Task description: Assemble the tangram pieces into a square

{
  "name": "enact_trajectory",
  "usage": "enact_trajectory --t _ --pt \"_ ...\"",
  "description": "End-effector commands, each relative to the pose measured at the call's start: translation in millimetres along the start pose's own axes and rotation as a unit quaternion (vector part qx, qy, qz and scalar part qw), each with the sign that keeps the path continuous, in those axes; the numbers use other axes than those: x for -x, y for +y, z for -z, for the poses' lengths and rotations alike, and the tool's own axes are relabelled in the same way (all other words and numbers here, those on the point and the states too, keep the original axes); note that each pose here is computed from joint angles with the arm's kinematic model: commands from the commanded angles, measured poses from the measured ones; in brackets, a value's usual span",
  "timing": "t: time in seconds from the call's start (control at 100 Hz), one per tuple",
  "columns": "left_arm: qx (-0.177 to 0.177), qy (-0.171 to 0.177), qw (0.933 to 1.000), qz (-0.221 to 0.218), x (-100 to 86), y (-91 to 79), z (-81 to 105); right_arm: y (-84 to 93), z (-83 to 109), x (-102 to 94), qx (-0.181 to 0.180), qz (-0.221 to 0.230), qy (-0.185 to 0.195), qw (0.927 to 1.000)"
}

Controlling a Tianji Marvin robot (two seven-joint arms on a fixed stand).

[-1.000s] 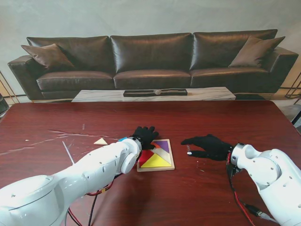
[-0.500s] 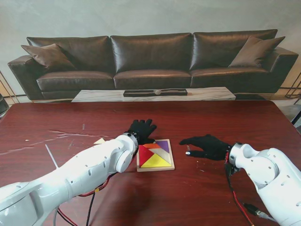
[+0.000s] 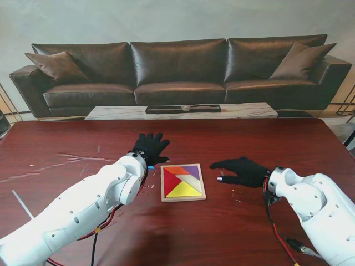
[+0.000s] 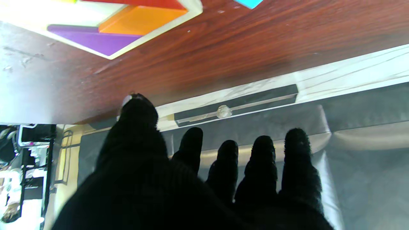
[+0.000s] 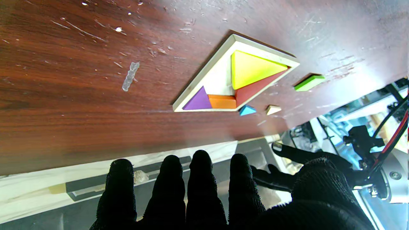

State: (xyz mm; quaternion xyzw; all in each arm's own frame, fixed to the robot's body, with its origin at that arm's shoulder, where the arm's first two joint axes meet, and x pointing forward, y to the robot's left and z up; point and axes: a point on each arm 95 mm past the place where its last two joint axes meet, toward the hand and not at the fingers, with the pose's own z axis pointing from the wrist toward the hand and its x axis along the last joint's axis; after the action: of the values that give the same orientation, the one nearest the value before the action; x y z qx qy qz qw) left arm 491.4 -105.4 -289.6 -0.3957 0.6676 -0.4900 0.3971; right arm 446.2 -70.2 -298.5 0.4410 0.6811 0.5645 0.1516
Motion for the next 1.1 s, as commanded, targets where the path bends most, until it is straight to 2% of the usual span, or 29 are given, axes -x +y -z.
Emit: enact_trajectory --t 0.0,0.31,0.58,0.75,1.09 --pt "0.01 -0.012 0.9999 0.003 9.9 6.4 5.8 -1.0 -3.1 -5.0 0.001 0.001 0.007 1.0" --pt "0.034 -0.042 0.9985 -0.005 27.9 13.6 33.2 1.3 -8.2 -10.3 0.002 0.002 0.016 0.9999" --pt "0.043 -0.061 0.9972 -0.011 36.1 20.1 47.2 2.4 -11.2 -12.6 0.002 0.002 0.021 0.9998" --pt "0.051 -0.075 0.9958 -0.012 45.2 26.9 47.2 2.9 -11.9 -13.2 0.002 0.001 0.023 0.9997" --pt "0.069 -0.113 0.991 -0.017 78.4 47.6 35.6 2.8 -11.0 -13.0 0.0 0.0 0.022 0.9998"
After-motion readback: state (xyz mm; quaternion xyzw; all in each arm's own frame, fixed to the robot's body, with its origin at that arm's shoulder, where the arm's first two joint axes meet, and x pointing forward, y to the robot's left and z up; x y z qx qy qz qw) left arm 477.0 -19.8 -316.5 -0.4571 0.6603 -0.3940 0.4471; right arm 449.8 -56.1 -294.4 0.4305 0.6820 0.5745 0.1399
